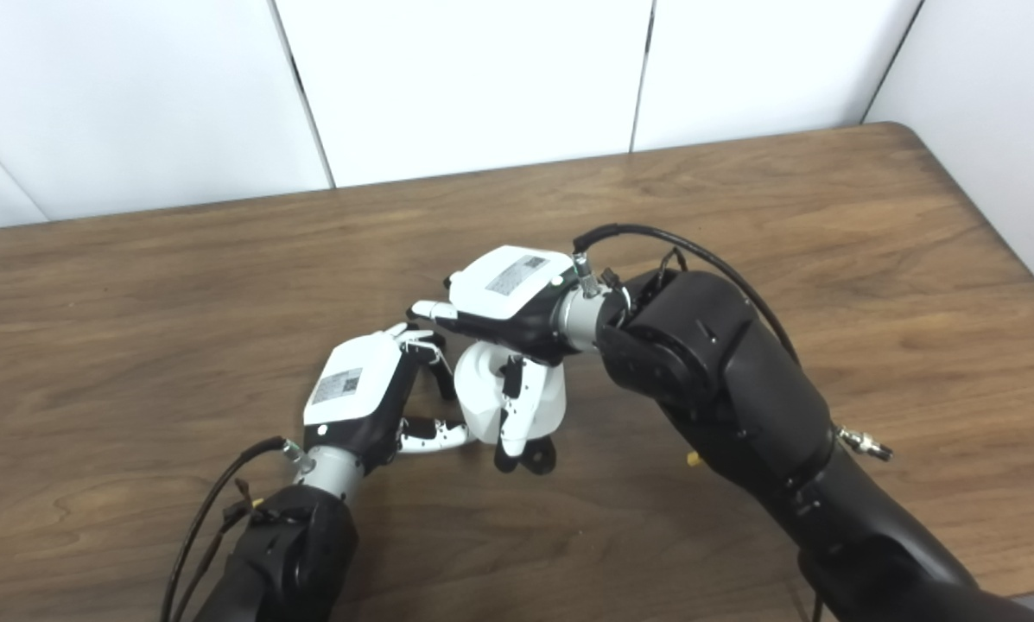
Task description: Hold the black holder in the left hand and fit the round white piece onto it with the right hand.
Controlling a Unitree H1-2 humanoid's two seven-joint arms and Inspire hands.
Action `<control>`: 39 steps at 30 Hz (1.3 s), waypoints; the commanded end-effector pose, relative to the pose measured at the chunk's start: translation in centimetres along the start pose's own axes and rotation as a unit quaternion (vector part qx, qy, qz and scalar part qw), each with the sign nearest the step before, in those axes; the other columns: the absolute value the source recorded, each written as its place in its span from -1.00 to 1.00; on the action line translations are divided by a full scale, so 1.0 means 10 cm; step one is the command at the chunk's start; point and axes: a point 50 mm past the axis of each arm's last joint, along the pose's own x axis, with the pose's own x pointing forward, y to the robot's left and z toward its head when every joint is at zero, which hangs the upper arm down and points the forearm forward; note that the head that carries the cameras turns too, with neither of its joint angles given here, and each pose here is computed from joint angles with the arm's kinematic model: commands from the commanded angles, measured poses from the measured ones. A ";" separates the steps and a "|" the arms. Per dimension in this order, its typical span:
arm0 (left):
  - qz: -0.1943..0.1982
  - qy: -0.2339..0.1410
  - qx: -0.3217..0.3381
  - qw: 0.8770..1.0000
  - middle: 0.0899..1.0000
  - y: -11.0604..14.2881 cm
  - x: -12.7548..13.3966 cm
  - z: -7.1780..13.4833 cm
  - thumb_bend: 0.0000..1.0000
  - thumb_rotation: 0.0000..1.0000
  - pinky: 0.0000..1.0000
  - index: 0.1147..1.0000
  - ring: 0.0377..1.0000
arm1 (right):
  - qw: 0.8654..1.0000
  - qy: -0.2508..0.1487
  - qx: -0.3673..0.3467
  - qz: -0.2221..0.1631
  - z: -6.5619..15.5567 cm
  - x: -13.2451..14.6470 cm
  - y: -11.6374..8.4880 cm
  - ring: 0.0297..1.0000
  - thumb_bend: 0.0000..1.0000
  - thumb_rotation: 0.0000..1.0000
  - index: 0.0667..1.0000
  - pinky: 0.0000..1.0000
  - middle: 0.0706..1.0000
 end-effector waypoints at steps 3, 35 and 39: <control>-0.137 0.035 -0.005 0.990 0.56 -0.49 -0.07 -0.12 0.04 -0.90 0.81 -0.16 0.81 | 1.000 0.000 -0.001 0.018 0.01 -0.12 -0.24 1.00 1.00 -0.02 0.99 1.00 1.00; -0.141 0.038 -0.003 0.989 0.56 -0.51 -0.01 -0.13 0.04 -0.90 0.79 -0.16 0.81 | 0.999 -0.010 -0.022 -0.026 0.01 -0.43 -0.75 1.00 1.00 -0.05 0.99 1.00 1.00; -0.141 0.038 -0.004 0.989 0.57 -0.51 -0.01 -0.15 0.04 -0.89 0.79 -0.16 0.81 | 0.999 -0.011 -0.023 -0.031 -0.01 -0.45 -0.81 1.00 1.00 -0.03 0.99 1.00 1.00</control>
